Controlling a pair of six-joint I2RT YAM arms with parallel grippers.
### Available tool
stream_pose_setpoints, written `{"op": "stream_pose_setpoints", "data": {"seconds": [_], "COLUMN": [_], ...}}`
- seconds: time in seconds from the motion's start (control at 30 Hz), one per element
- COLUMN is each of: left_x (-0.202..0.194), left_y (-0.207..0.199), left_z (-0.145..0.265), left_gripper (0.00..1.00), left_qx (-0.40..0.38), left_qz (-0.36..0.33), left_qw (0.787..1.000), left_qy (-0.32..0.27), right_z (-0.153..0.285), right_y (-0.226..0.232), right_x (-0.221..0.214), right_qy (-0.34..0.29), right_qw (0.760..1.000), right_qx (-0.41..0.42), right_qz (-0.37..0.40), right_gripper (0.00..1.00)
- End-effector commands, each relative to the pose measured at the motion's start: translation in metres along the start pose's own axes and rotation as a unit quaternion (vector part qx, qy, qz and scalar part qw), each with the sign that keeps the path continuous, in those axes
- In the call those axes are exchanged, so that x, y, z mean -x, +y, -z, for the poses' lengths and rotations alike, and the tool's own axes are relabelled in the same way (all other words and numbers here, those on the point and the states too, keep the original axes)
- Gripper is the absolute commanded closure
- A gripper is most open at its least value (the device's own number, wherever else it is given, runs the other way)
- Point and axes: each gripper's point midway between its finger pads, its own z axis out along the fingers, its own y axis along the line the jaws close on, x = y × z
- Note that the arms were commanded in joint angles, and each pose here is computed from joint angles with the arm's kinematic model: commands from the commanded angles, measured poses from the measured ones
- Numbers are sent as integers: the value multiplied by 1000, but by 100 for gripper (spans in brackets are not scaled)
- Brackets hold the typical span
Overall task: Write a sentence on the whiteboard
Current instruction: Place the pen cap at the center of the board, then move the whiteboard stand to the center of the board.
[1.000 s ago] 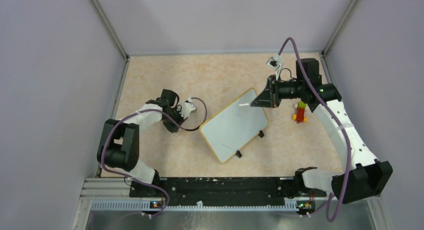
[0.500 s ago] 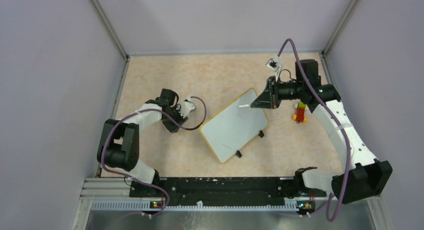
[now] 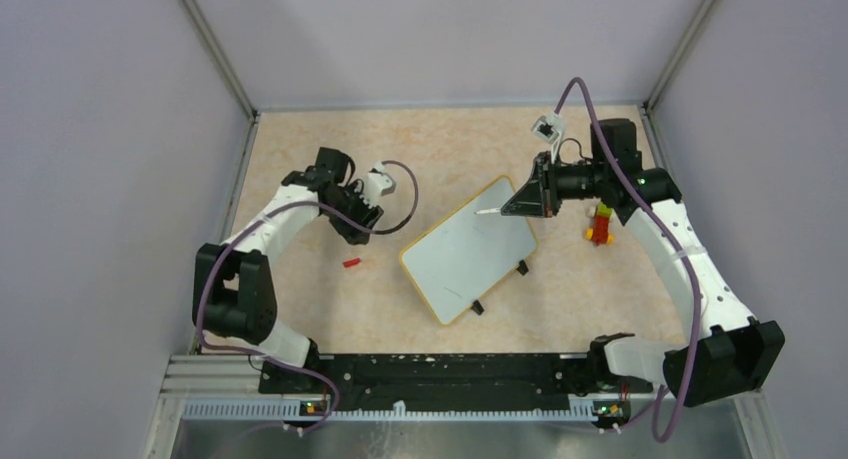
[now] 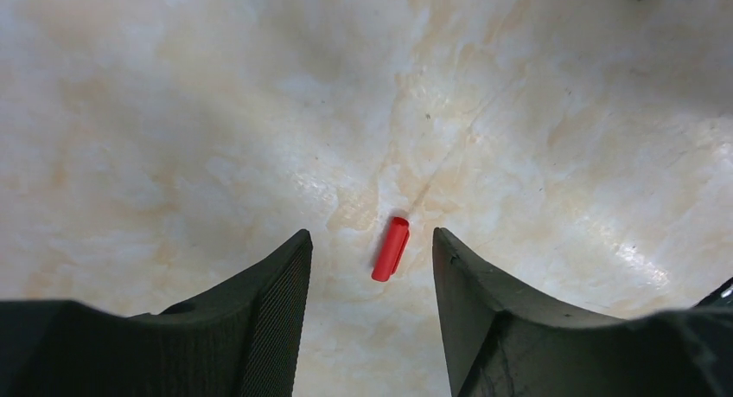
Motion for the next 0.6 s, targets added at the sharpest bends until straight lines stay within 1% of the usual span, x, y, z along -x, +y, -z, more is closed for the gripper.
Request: {"op": "stream_pose_setpoints", "data": {"seconds": [0.0, 0.1, 0.17, 0.23, 0.3, 0.37, 0.43, 0.5, 0.57], "left_x": [47, 73, 85, 103, 121, 135, 146, 157, 165], "left_y": [-7, -12, -22, -36, -49, -61, -77, -98, -131], "left_z": [46, 70, 86, 107, 131, 153, 168, 165, 153], "left_gripper": [40, 36, 33, 29, 27, 25, 24, 25, 26], "left_qx": [-9, -19, -40, -69, -87, -92, -87, -90, -109], "left_qz": [-1, -9, -9, -15, -37, -74, -126, -179, -237], "left_qw": [997, 993, 990, 982, 972, 959, 946, 939, 931], "left_qy": [-71, -114, -136, -173, -214, -257, -285, -279, -256], "right_z": [4, 5, 6, 7, 8, 10, 11, 12, 12], "right_y": [3, 3, 4, 5, 6, 3, -3, -12, -22], "right_x": [8, 8, 9, 10, 15, 24, 34, 44, 51], "right_qy": [-11, -10, -9, -8, -14, -26, -46, -61, -71], "right_qw": [999, 999, 999, 999, 999, 999, 998, 997, 996], "right_qx": [1, 1, 1, -1, -6, -19, -28, -38, -54], "right_qz": [31, 33, 36, 40, 45, 41, 14, -5, -15], "right_gripper": [100, 100, 100, 100, 100, 100, 100, 100, 100]}}
